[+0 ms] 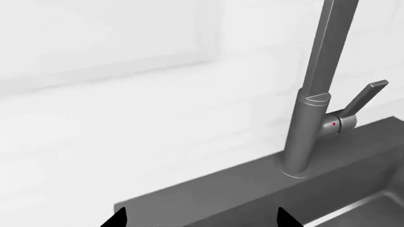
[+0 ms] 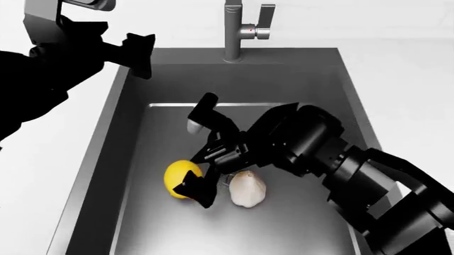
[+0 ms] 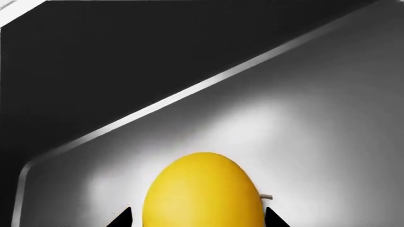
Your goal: Pick up the fruits and vegetables and place them in the sink. Turn on the sink faucet to wash them. Then turn the sink off and put them in the tray.
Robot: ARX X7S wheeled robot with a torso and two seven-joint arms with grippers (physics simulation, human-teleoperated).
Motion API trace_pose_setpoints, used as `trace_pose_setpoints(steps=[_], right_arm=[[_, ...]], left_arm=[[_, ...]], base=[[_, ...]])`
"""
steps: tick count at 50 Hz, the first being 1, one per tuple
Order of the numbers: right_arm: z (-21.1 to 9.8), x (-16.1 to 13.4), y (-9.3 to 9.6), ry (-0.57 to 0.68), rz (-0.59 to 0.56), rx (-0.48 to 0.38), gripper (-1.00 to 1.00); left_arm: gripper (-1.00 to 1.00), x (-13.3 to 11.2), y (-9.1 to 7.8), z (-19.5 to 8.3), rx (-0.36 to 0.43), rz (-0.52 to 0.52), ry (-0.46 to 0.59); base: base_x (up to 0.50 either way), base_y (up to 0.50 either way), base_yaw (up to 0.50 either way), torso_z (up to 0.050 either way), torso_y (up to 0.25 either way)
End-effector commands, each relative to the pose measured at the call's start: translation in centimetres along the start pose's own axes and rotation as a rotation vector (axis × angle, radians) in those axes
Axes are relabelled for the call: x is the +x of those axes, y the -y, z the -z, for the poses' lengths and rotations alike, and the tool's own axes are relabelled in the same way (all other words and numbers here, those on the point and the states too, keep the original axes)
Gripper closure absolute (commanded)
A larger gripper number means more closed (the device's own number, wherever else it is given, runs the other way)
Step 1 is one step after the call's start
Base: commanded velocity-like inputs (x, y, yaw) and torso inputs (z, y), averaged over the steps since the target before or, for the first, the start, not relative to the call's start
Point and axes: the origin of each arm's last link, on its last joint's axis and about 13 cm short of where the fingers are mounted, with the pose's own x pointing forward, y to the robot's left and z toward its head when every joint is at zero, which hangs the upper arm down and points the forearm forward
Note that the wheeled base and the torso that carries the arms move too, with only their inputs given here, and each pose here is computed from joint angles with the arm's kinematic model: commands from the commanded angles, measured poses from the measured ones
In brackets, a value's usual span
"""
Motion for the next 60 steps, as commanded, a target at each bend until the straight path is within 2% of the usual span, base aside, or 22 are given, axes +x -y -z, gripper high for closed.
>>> trace_pose_setpoints(steps=[1, 14, 15, 26, 35, 48, 56, 60], right_arm=[[0.4, 0.8, 0.0, -0.021, -0.008, -0.005, -1.00], [0.7, 2.4, 1.1, -0.020, 0.001, -0.006, -1.00], [0.8, 2.4, 1.2, -0.019, 0.011, -0.006, 1.00], [1.2, 2.1, 0.9, 0.020, 0.106, -0.043, 1.00], [0.2, -0.9, -1.8, 0.096, 0.138, -0.110, 1.00], [-2.0, -8.2, -5.0, 0.261, 0.280, -0.133, 1.00], [-2.7, -14.4, -7.7, 0.336, 0.481, -0.142, 1.00], [-2.7, -17.2, -8.9, 0.375, 0.604, -0.131, 1.00]], left_arm=[[-1.00, -0.4, -0.1, 0.1, -0.033, -0.012, 0.005], [-1.00, -1.4, -0.1, 0.5, -0.033, -0.029, 0.005], [-1.00, -1.4, -0.1, 0.5, -0.032, -0.028, 0.005], [-1.00, -1.3, 0.1, 0.3, -0.031, -0.013, 0.012], [-1.00, -1.1, 0.3, 0.1, -0.019, 0.001, 0.015], [-1.00, -0.2, 0.3, -1.2, 0.027, 0.019, 0.006], [-1.00, 0.2, 0.2, -2.1, 0.086, 0.058, -0.044], [-1.00, 0.1, 0.7, -2.5, 0.132, 0.124, -0.095]], base=[[0.00, 0.00, 0.00, 0.000, 0.000], [0.00, 0.00, 0.00, 0.000, 0.000], [0.00, 0.00, 0.00, 0.000, 0.000], [0.00, 0.00, 0.00, 0.000, 0.000], [0.00, 0.00, 0.00, 0.000, -0.002], [0.00, 0.00, 0.00, 0.000, 0.000], [0.00, 0.00, 0.00, 0.000, 0.000], [0.00, 0.00, 0.00, 0.000, 0.000]])
